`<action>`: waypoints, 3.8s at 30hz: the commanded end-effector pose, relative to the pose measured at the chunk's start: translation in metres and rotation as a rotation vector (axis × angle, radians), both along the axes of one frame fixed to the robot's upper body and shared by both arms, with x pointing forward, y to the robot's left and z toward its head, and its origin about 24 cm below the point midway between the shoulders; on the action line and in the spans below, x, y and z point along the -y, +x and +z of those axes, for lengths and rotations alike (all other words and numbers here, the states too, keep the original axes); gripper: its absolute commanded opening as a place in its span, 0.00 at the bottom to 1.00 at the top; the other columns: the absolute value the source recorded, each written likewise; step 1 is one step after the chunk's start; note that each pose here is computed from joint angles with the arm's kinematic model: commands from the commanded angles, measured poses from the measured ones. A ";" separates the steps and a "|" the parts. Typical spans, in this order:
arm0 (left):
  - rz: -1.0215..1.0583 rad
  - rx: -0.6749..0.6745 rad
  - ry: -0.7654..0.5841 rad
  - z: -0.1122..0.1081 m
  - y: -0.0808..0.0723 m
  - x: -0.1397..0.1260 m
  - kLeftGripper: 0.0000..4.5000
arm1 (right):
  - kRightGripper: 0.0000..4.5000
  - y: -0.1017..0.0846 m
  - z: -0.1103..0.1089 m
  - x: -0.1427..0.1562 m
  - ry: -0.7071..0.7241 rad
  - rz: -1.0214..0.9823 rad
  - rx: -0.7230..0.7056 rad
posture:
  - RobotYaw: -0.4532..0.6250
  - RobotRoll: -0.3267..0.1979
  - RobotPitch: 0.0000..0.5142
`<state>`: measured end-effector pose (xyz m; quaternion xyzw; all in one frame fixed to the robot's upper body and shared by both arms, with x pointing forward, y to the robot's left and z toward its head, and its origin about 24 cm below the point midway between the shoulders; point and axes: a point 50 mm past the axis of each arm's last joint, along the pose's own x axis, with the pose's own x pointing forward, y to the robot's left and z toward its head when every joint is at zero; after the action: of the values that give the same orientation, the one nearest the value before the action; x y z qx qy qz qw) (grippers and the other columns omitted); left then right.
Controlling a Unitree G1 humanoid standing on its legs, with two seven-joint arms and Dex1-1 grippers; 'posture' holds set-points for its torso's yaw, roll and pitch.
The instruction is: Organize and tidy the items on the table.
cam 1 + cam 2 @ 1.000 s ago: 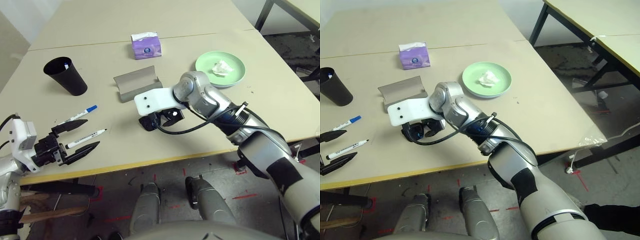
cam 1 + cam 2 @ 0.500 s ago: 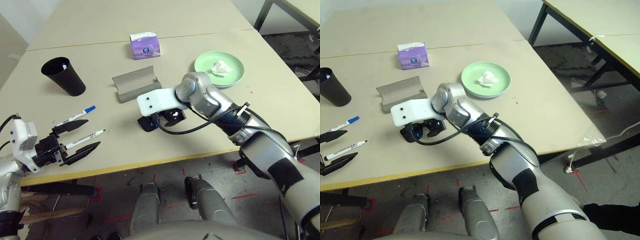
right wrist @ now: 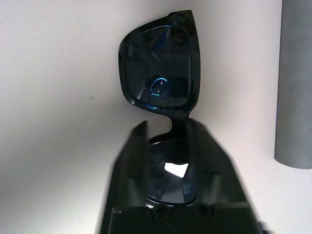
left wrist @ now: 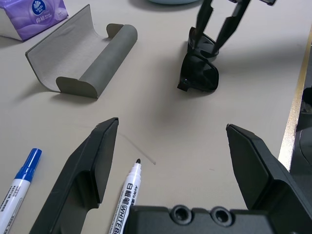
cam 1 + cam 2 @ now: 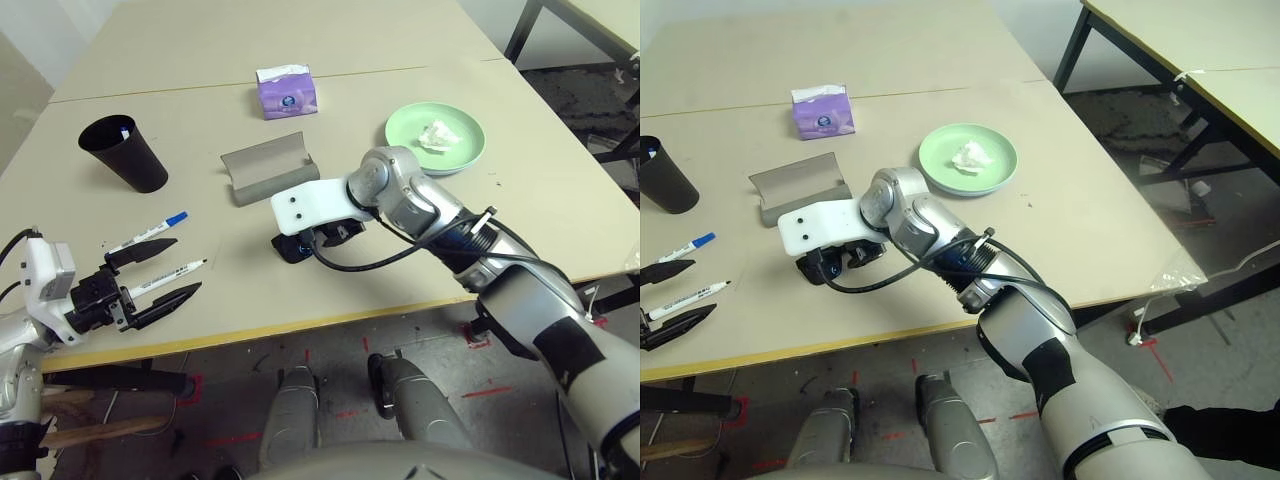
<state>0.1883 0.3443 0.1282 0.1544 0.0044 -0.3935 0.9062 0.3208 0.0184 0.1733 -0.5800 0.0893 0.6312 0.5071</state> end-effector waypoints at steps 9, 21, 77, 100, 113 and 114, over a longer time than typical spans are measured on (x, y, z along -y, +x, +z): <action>0.010 0.003 -0.012 0.000 -0.001 0.000 1.00 | 0.14 -0.003 -0.009 -0.002 -0.003 0.015 -0.026 | 0.43 0.62 0.34; 0.013 -0.004 -0.015 -0.002 0.001 0.000 1.00 | 0.99 -0.002 -0.004 0.002 -0.015 0.014 -0.021 | 0.41 0.62 0.34; 0.022 -0.005 -0.016 -0.004 0.002 -0.001 1.00 | 0.98 0.009 -0.018 -0.001 -0.013 -0.041 -0.055 | 0.42 0.62 0.34; 0.027 0.040 -0.024 0.003 0.007 0.002 1.00 | 0.05 0.002 -0.009 0.003 -0.011 -0.029 -0.094 | 0.42 0.62 0.32; 0.058 0.030 -0.039 -0.001 0.004 -0.003 1.00 | 0.03 0.010 0.052 -0.010 0.072 -0.010 0.059 | 0.42 0.62 0.32; 0.061 0.032 -0.040 0.000 0.004 -0.003 1.00 | 0.03 0.011 0.057 -0.012 0.084 -0.009 0.073 | 0.42 0.62 0.32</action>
<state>0.1947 0.3438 0.1290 0.1467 -0.0138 -0.3727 0.9162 0.3320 0.0252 0.2209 -0.5847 0.0688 0.6105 0.5298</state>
